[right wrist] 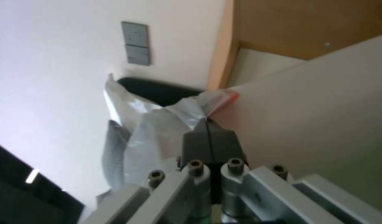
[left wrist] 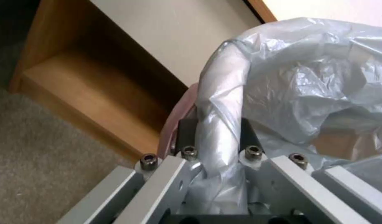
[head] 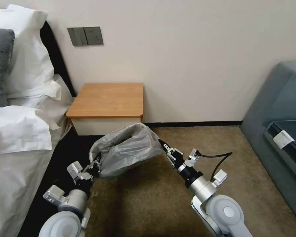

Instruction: Pick up the garbage bag from the table and place it over the trash can.

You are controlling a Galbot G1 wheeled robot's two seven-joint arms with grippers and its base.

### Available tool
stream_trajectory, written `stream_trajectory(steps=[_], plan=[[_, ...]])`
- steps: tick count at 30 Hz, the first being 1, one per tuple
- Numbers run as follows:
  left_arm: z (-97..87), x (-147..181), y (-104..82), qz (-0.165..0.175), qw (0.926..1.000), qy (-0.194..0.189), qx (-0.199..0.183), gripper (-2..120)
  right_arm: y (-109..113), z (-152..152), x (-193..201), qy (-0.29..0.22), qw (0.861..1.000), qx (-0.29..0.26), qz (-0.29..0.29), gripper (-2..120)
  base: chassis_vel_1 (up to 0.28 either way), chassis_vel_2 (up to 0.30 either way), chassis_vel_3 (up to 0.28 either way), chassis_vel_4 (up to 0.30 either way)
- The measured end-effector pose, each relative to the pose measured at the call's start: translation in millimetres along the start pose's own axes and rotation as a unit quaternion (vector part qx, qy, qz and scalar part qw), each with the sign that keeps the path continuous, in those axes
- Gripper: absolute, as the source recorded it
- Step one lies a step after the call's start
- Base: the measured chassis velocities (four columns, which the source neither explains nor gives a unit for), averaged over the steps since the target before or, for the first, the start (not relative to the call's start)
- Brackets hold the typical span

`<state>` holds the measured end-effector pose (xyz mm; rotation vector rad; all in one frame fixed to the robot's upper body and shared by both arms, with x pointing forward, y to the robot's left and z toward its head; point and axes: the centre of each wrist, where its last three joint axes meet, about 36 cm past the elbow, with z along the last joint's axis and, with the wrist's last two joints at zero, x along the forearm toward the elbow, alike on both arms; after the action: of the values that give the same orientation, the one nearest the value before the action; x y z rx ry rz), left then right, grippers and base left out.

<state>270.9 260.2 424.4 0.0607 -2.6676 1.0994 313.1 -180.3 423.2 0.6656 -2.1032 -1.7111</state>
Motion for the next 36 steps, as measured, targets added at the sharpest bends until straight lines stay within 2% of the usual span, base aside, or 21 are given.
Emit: stream_trajectory(steps=[3, 6, 12, 21, 25, 31, 33, 34, 36], plan=[[0.3, -0.3, -0.5, 0.001, 1.0, 0.0, 0.001, 5, -4.1, -0.2, -1.2, 0.0, 1.0, 0.011, 0.014, 0, 0.0, 0.0, 0.0, 0.0], [-0.5, -0.1, -1.9, 0.005, 1.0, 0.001, 0.005, 5, -19.3, -2.8, -4.9, 0.0, 0.998, 0.053, 0.043, 0, 0.0, 0.0, 0.0, 0.0], [-1.4, -0.2, -0.7, 0.007, 0.9999, 0.003, 0.007, 5, -32.5, -6.1, -12.7, -0.009, 0.994, 0.094, 0.061, 0, 0.0, 0.0, 0.0, 0.0], [0.0, -0.9, 2.0, 0.009, 0.9999, 0.005, 0.008, 5, -44.5, -14.0, -24.7, -0.018, 0.986, 0.151, 0.068, 0, 0.0, 0.0, 0.0, 0.0], [0.0, -1.7, 1.4, 0.011, 0.9999, 0.004, 0.011, 5, -59.3, -10.1, -22.8, -0.006, 0.979, 0.187, 0.076, 0, 0.0, 0.0, 0.0, 0.0], [-0.2, -1.9, 1.3, 0.011, 0.9999, 0.005, 0.013, 5, -64.3, -7.2, -20.0, -0.005, 0.976, 0.201, 0.082, 0, 0.0, 0.0, 0.0, 0.0], [-0.3, -2.3, 1.4, 0.011, 0.9999, 0.004, 0.013, 5, -63.5, -6.6, -15.8, 0.0, 0.973, 0.218, 0.078, 8, 0.0, 0.0, 0.0, 0.0], [-0.3, -2.3, 1.4, 0.011, 0.9999, 0.004, 0.013, 5, -63.5, -6.6, -15.8, 0.0, 0.973, 0.218, 0.078, 8, 0.0, 0.0, 0.0, 0.0], [-0.6, -2.9, 2.3, 0.01, 0.9999, 0.004, 0.012, 5, -60.6, -5.1, -7.6, 0.006, 0.967, 0.24, 0.083, 18, 0.0, 0.0, 0.0, 0.0]])
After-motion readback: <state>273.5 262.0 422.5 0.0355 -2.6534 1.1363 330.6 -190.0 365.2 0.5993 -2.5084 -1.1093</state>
